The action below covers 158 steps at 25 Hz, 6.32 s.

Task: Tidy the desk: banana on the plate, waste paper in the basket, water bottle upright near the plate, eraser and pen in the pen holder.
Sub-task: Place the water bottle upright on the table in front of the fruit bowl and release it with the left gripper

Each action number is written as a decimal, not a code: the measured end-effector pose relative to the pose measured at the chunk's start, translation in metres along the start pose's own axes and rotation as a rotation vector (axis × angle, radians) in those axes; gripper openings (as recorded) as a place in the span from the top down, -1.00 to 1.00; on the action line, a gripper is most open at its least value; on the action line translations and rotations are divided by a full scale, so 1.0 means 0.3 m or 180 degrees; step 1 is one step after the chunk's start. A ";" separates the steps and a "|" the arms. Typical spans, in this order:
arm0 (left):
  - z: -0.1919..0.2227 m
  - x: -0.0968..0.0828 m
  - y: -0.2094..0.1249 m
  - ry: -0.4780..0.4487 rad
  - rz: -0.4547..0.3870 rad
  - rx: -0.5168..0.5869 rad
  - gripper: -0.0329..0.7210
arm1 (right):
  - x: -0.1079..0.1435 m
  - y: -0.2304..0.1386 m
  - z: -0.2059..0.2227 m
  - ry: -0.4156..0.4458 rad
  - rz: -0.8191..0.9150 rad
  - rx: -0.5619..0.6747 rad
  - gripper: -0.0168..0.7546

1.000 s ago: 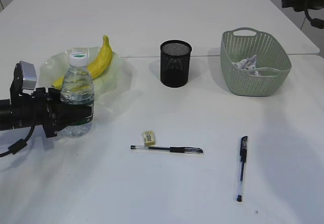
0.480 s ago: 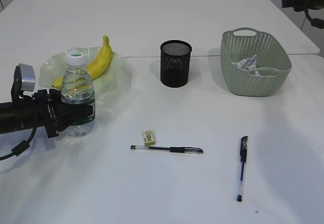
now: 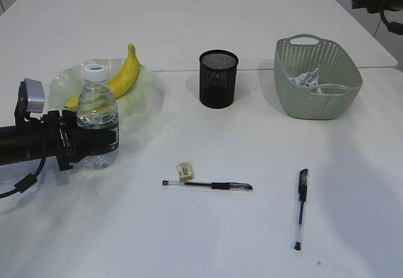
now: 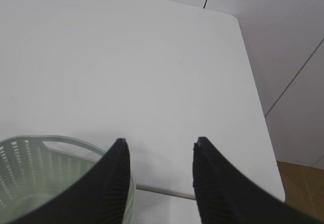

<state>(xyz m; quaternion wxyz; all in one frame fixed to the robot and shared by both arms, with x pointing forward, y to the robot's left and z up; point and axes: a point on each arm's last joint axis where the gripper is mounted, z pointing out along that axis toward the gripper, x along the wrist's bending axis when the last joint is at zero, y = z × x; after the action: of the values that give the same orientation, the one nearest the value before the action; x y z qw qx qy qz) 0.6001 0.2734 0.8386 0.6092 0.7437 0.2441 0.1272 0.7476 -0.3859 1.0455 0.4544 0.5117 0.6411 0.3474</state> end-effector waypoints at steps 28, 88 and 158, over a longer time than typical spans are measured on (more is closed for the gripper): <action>0.017 0.033 -0.002 -0.0061 0.0462 -0.0035 -0.04 | -0.001 0.000 0.000 -0.0013 0.0000 -0.0004 0.14; 0.064 0.008 0.008 -0.0118 0.0052 -0.0039 -0.08 | -0.006 0.002 0.000 -0.0063 0.0000 -0.0018 0.14; 0.076 0.021 0.019 -0.0118 0.0045 0.0153 -0.34 | -0.008 0.002 0.000 -0.0081 -0.0006 -0.0023 0.14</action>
<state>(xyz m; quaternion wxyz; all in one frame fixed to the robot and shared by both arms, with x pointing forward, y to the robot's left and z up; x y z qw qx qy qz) 0.6179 0.2567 0.8383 0.5946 0.7621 0.2304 0.1117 0.7479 -0.3880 1.0466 0.4646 0.5138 0.6345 0.3427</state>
